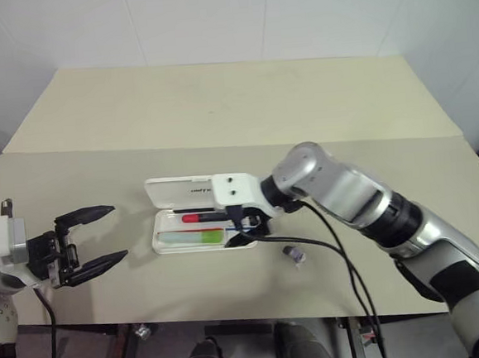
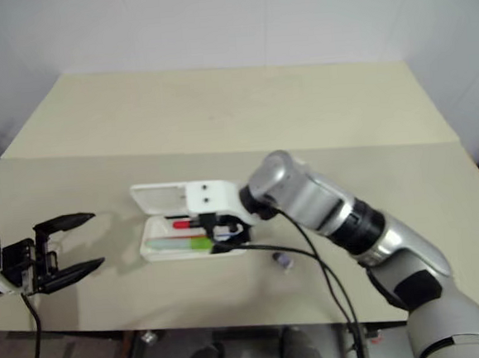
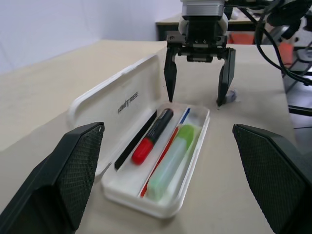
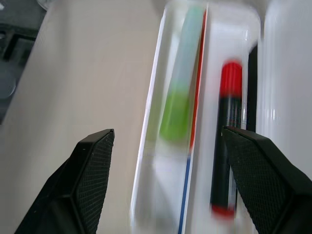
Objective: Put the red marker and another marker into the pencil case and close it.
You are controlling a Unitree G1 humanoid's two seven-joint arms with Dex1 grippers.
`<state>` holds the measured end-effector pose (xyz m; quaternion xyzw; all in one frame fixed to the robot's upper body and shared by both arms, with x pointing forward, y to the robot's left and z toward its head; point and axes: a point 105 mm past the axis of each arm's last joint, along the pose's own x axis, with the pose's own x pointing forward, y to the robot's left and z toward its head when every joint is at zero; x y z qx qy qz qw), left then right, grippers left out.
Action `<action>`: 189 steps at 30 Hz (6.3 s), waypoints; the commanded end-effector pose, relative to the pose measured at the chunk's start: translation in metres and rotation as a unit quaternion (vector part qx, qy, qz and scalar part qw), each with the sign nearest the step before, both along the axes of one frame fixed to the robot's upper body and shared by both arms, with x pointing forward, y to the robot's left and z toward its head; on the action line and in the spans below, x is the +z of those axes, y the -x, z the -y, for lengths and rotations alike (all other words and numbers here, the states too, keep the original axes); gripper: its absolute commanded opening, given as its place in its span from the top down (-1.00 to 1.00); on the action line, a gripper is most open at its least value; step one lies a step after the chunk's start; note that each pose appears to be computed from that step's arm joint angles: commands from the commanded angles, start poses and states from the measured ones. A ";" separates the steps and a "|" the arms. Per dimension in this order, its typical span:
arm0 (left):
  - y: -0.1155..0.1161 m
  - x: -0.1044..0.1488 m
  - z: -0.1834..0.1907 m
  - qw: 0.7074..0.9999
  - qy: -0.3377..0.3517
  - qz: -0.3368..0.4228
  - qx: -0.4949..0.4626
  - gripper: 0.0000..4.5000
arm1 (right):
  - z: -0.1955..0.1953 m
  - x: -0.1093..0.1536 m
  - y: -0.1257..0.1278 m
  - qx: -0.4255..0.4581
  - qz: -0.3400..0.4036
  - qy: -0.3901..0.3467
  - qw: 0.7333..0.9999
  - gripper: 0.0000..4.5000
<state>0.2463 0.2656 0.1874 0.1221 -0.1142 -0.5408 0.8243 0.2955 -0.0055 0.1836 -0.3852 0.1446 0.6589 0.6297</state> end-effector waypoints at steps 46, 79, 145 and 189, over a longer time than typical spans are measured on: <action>0.008 -0.010 0.008 0.999 0.022 -0.003 -0.043 -1.00 | 0.115 -0.072 0.025 -0.228 -0.074 -0.069 0.968 -0.99; 0.002 -0.003 -0.003 1.000 0.015 0.010 -0.014 -1.00 | 0.059 -0.003 -0.011 -0.103 0.047 -0.083 0.990 0.50; -0.094 0.021 -0.016 0.991 -0.081 0.007 0.107 0.76 | 0.085 0.048 -0.012 -0.016 0.026 -0.346 0.938 -1.00; -0.114 -0.031 0.094 0.911 -0.375 0.002 -0.172 1.00 | 0.169 0.046 -0.019 -0.036 0.007 -0.369 0.929 -1.00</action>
